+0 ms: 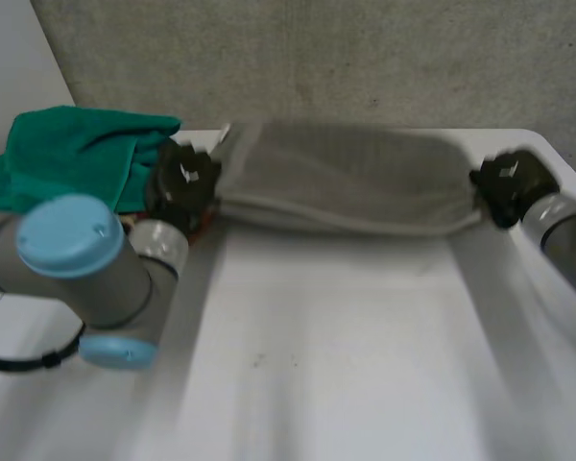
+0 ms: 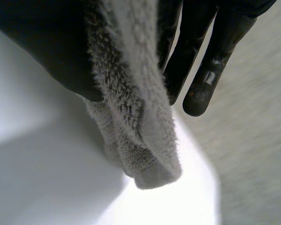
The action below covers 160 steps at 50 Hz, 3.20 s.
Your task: Fold the laundry.
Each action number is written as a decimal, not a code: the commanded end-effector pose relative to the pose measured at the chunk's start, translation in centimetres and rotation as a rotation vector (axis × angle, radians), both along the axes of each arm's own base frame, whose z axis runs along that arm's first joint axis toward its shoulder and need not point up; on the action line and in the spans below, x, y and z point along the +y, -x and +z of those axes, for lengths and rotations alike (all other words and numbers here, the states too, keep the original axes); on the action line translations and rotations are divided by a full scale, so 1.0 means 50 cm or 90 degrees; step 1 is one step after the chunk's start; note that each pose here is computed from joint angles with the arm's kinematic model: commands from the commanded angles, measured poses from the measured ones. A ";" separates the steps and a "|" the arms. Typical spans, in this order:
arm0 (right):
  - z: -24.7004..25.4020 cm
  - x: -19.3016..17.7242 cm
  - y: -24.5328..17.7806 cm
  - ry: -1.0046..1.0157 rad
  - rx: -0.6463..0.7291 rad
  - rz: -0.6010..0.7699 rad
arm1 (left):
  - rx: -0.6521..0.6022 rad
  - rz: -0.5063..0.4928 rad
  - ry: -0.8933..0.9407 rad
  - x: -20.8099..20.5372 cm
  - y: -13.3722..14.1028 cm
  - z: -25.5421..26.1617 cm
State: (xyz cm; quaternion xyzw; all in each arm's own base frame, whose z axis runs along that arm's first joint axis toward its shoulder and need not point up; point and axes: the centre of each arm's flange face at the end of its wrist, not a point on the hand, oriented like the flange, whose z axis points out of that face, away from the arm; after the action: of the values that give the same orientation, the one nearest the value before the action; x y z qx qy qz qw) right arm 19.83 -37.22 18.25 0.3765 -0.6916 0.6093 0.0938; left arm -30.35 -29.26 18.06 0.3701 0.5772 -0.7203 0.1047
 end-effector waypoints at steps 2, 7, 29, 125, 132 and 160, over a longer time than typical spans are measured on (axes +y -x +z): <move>-0.096 0.024 0.012 -0.113 -0.033 -0.034 | -0.017 -0.028 -0.081 0.048 0.013 -0.083; -0.084 0.047 0.015 -0.138 -0.088 -0.058 | -0.009 -0.021 -0.067 0.057 0.004 -0.052; -0.055 0.103 0.072 -0.095 -0.107 -0.078 | -0.011 -0.018 -0.080 0.090 -0.019 -0.020; -0.097 -0.117 0.073 0.055 0.008 -0.131 | -0.142 -0.064 0.117 -0.177 0.143 -0.163; -0.012 -0.047 0.078 0.052 -0.020 -0.132 | -0.103 -0.078 0.170 -0.122 0.147 -0.077; -0.143 0.042 0.167 -0.169 -0.038 -0.095 | 0.001 -0.102 0.079 0.057 0.081 0.006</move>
State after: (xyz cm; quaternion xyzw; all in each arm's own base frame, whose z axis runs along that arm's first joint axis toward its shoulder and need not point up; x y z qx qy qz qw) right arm 11.60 -34.11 13.19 0.2997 -0.7970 0.5211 0.0581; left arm -34.65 -26.57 18.20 0.4141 0.4941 -0.7620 0.0616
